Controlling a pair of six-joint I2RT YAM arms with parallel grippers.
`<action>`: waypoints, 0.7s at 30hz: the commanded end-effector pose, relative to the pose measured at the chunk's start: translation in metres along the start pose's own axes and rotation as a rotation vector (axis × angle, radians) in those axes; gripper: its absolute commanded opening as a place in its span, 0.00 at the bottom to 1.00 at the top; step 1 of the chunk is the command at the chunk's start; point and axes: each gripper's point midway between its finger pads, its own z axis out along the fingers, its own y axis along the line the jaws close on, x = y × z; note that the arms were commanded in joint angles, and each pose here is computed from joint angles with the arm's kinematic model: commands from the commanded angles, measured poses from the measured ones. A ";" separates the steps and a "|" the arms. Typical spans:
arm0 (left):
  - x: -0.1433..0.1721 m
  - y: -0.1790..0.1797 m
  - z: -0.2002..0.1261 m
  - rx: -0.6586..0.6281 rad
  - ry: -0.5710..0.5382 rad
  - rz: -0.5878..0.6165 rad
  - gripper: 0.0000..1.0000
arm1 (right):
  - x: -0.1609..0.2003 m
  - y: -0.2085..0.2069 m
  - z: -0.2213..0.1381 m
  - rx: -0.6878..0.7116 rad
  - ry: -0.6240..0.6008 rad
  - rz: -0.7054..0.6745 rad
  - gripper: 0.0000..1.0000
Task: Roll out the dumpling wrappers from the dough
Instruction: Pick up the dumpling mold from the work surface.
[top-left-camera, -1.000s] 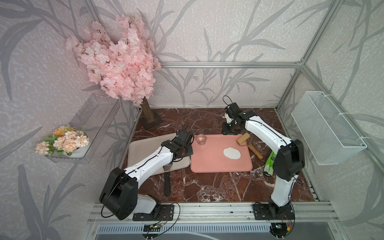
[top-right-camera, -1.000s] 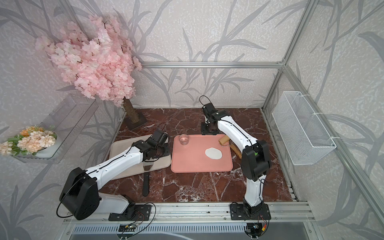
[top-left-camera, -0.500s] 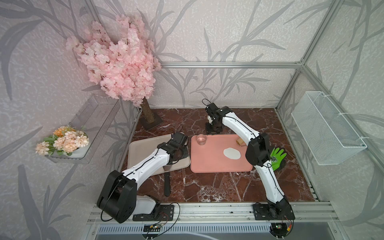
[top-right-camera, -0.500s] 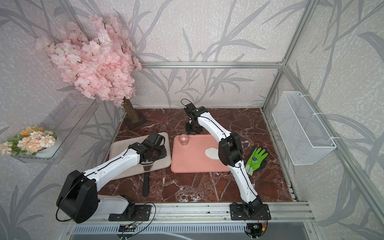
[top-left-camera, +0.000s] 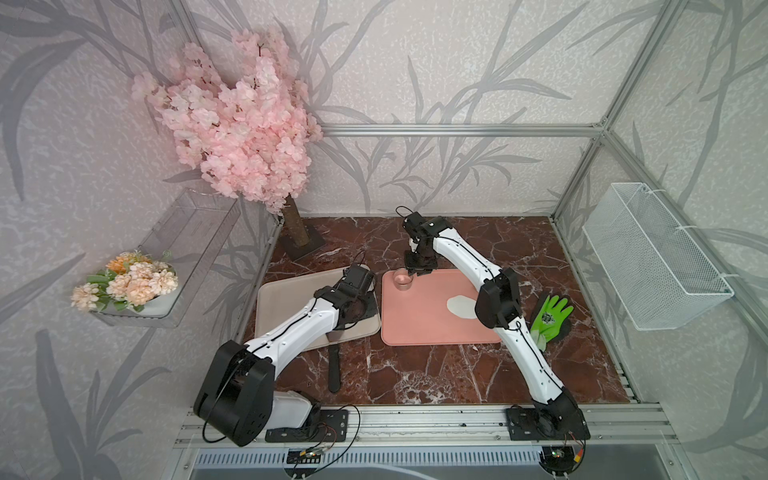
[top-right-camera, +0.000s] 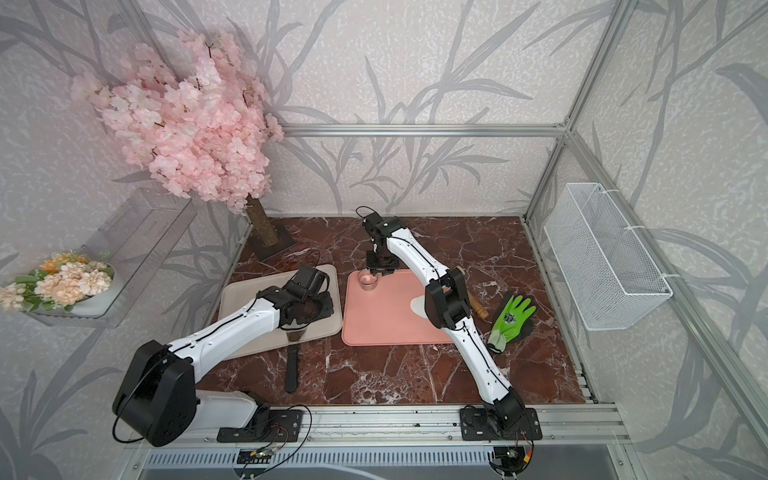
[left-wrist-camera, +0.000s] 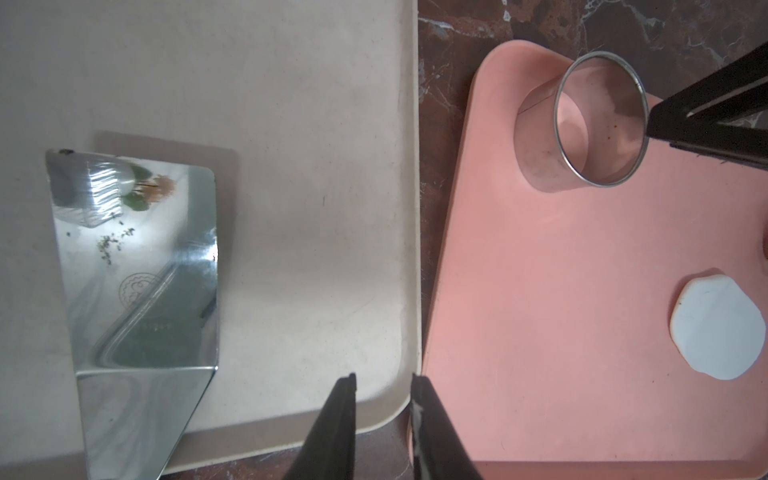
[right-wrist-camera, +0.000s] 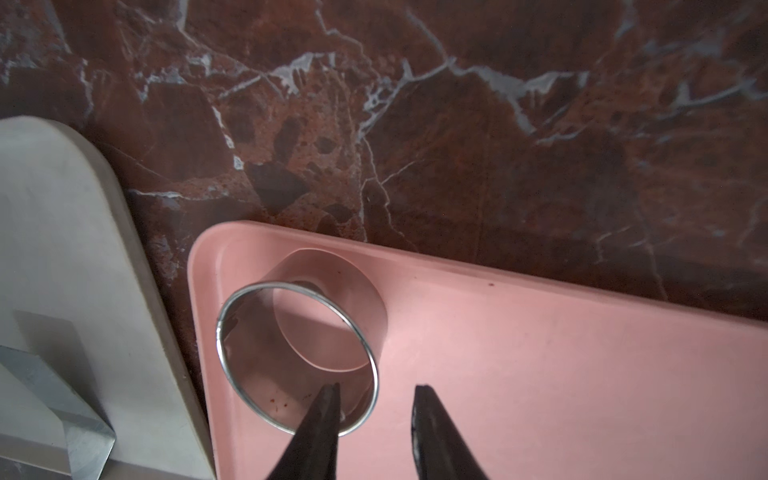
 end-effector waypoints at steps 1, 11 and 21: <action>0.003 0.003 0.001 0.002 0.003 0.006 0.26 | 0.005 0.004 0.003 -0.004 0.022 0.011 0.32; 0.004 0.003 0.002 0.005 0.007 0.007 0.26 | 0.008 0.005 0.015 0.003 0.037 0.023 0.19; -0.004 -0.007 -0.001 0.027 0.000 0.013 0.26 | 0.001 0.005 -0.017 0.013 -0.027 -0.003 0.00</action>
